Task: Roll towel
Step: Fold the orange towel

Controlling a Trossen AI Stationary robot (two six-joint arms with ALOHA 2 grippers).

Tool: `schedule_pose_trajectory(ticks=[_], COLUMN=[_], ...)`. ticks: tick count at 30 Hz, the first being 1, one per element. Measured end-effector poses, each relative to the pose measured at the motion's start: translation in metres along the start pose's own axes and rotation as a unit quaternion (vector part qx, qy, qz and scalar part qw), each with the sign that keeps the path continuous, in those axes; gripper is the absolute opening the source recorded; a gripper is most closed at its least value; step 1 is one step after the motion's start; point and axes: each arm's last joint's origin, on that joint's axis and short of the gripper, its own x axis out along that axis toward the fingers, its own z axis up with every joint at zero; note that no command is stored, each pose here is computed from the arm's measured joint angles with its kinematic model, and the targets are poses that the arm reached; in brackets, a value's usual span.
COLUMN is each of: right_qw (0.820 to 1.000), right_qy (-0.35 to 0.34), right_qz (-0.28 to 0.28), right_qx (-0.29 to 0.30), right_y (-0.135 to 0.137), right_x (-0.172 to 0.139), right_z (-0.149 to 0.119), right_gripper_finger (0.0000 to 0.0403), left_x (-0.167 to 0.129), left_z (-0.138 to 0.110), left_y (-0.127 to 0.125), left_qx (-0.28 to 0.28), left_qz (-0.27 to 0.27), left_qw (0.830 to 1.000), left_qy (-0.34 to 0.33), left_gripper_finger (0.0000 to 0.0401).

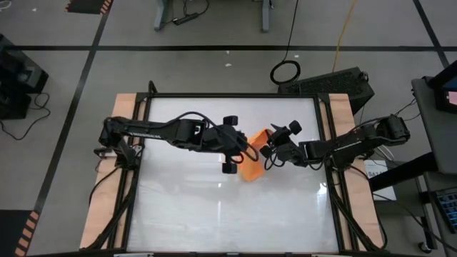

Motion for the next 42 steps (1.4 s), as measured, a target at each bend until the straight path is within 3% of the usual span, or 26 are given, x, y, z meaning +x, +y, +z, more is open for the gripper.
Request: schedule_pose_trajectory(ticks=[11,28,36,42], right_qw=[0.999,0.990,0.985,0.981], right_qy=[0.020,0.100,0.117,0.104], right_qz=[0.016,0.063,0.076,0.132], right_qx=[-0.024,-0.078,-0.098,-0.098], right_y=[0.000,-0.004,-0.004,-0.003], right_x=[0.000,0.000,-0.002,-0.015], right_z=[-0.005,-0.023,-0.027,-0.020], right_gripper_finger=[0.0132,0.0006,0.0002,0.0001], left_x=[-0.010,-0.013,-0.013,-0.016], left_z=[-0.005,-0.012,-0.018,-0.028], left_y=[-0.007,-0.011,-0.011,-0.011], left_qx=[0.016,0.037,0.036,0.033], left_qz=[0.022,0.056,0.065,0.079], left_qw=[0.999,0.995,0.992,0.984], left_qy=[0.034,0.078,0.105,0.155], left_gripper_finger=[0.0004,0.0004,0.0004,0.0004])
